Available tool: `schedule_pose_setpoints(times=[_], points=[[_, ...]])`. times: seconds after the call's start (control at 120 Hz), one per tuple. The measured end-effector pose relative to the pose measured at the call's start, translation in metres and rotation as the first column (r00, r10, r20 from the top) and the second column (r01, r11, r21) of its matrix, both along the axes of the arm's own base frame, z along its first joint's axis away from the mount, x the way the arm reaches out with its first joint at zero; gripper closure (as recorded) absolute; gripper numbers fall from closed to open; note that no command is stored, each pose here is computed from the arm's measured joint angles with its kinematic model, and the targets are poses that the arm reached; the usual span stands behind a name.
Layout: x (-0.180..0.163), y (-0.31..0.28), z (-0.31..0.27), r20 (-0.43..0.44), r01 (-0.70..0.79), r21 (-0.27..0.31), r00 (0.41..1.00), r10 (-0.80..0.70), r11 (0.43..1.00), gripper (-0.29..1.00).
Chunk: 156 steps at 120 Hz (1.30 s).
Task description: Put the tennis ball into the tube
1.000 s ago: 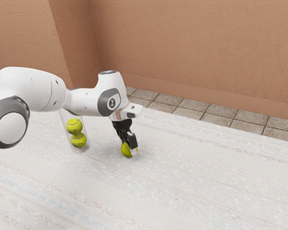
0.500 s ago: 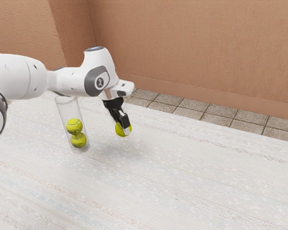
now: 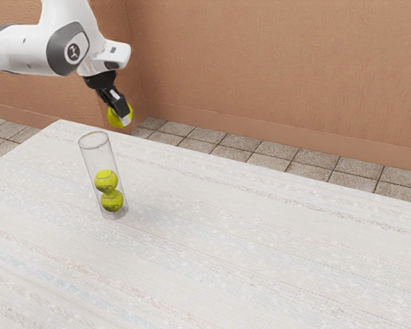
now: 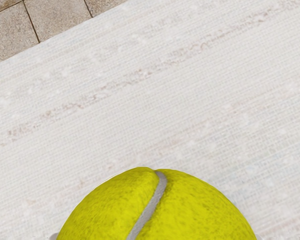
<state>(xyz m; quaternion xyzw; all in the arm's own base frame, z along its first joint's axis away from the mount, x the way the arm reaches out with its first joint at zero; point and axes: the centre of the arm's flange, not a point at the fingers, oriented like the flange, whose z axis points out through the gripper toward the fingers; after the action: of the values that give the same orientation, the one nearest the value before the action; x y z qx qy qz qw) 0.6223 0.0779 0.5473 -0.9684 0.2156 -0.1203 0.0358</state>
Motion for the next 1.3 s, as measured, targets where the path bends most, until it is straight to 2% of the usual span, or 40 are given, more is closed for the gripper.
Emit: schedule_pose_setpoints(times=[0.433, 0.583, 0.733, 1.0, 1.1, 1.3], points=[[-0.003, 0.069, -0.014, -0.111, -0.083, 0.051, 0.990, 0.089, 0.995, 0.28], [-0.003, 0.079, -0.020, -0.140, -0.092, 0.056, 0.985, 0.099, 0.994, 0.15], [-0.003, 0.080, -0.026, -0.166, -0.088, 0.054, 0.981, 0.096, 0.995, 0.07], [-0.019, -0.032, 0.005, -0.200, 0.099, 0.030, 0.976, -0.091, 0.995, 0.02], [-0.018, -0.052, 0.014, -0.196, 0.135, 0.030, 0.972, -0.127, 0.990, 0.01], [-0.026, -0.102, 0.057, -0.169, 0.227, 0.077, 0.963, -0.212, 0.971, 0.01]])
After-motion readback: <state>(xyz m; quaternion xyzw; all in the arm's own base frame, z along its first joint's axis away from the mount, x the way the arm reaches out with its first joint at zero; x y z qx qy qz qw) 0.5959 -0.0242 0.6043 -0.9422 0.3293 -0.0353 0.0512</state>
